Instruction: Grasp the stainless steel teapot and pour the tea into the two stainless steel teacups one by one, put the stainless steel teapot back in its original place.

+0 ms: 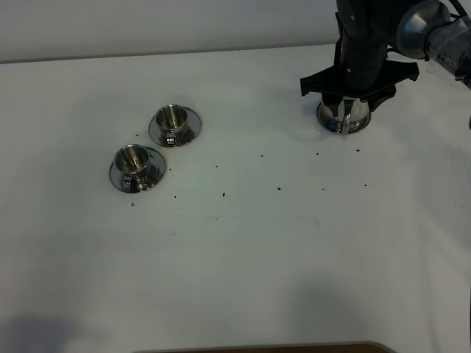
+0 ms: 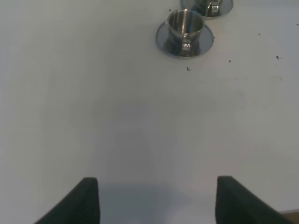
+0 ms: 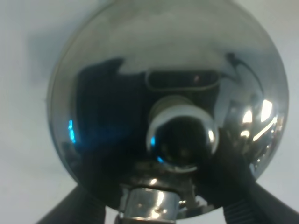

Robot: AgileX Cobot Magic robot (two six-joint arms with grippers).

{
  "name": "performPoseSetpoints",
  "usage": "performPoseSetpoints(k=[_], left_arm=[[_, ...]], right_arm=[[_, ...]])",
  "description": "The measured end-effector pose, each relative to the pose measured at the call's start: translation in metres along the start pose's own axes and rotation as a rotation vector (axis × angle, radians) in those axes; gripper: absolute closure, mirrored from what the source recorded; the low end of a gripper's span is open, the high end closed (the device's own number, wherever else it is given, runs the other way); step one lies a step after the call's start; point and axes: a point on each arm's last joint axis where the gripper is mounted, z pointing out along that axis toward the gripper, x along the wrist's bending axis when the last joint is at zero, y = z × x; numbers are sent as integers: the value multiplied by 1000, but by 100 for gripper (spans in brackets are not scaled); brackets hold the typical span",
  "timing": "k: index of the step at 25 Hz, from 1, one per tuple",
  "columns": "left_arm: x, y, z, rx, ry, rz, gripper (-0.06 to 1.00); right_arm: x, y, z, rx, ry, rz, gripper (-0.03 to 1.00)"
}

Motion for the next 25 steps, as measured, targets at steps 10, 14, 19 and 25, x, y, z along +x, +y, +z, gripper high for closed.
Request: performPoseSetpoints(k=[10,14,19,25], left_arm=[[0,0,0,0,0,0,36],[0,0,0,0,0,0,36],[0,0,0,0,0,0,36],[0,0,0,0,0,0,36]], right_arm=[[2,-1,11,12,1,21,56],[3,-1,12,6,4,23,65],[2,-1,12,7,1,22,76],[2,-1,12,13,-6,1,77]])
